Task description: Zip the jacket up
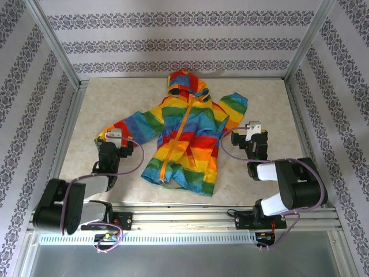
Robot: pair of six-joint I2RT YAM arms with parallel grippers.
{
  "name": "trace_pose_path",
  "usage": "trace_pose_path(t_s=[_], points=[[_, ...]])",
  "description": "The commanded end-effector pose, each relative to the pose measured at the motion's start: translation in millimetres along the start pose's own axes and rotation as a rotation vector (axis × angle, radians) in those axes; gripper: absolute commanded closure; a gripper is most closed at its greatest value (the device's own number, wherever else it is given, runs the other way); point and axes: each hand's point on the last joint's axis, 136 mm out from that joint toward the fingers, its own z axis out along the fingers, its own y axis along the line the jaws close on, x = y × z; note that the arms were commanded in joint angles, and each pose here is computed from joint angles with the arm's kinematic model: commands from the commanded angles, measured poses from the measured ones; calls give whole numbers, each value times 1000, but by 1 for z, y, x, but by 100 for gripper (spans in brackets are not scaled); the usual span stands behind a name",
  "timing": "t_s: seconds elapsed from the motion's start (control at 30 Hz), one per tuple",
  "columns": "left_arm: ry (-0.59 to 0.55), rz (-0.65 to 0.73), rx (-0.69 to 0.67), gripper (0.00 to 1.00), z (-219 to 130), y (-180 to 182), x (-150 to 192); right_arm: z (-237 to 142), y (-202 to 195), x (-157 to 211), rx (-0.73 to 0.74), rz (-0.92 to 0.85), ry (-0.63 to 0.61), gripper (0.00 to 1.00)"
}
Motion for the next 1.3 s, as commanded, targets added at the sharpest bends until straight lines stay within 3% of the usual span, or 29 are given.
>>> trace_pose_path(t_s=[0.0, 0.37, 1.27], points=[[-106, -44, 45, 0, 14, -6, -33, 7, 0, -24, -9, 2, -94, 2], [-45, -64, 49, 0, 49, -4, -10, 19, -8, -28, -46, 68, -53, 2], [-8, -90, 9, 0, 53, 5, -7, 18, -8, -28, -46, 65, -57, 2]])
